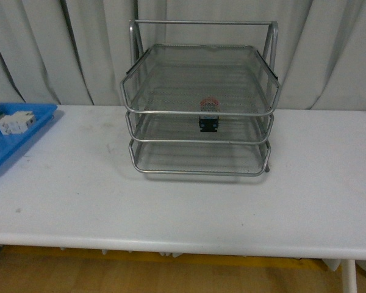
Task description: Place button on rack with both arms
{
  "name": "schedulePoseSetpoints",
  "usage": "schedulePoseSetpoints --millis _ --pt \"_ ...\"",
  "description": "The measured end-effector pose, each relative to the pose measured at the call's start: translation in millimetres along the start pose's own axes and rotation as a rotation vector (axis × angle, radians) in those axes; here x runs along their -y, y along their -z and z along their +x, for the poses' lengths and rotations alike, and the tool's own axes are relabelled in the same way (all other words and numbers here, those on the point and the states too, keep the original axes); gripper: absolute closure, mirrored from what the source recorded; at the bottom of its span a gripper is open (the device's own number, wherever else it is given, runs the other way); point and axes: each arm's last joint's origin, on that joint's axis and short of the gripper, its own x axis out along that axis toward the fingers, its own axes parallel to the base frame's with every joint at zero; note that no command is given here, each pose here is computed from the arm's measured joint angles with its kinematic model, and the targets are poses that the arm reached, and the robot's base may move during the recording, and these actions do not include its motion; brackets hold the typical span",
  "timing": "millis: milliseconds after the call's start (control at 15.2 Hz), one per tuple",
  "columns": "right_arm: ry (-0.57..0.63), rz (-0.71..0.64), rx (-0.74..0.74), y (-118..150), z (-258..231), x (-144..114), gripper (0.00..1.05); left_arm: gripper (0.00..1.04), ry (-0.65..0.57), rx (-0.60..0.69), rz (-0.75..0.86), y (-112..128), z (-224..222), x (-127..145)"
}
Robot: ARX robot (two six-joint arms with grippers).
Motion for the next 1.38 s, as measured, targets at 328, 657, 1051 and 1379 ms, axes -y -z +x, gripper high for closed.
schedulePoseSetpoints --millis 328,657,1051,1379 --pt "0.000 0.000 0.008 10 -11 0 1.03 0.07 0.000 0.000 0.000 0 0 0" --pt "0.000 0.000 0.021 8 -21 0 1.03 0.07 0.000 0.000 0.000 0 0 0" --pt "0.001 0.000 0.004 10 -30 0 1.03 0.07 0.000 0.000 0.000 0 0 0" --pt "0.001 -0.001 0.010 12 -39 0 1.03 0.07 0.000 0.000 0.000 0 0 0"
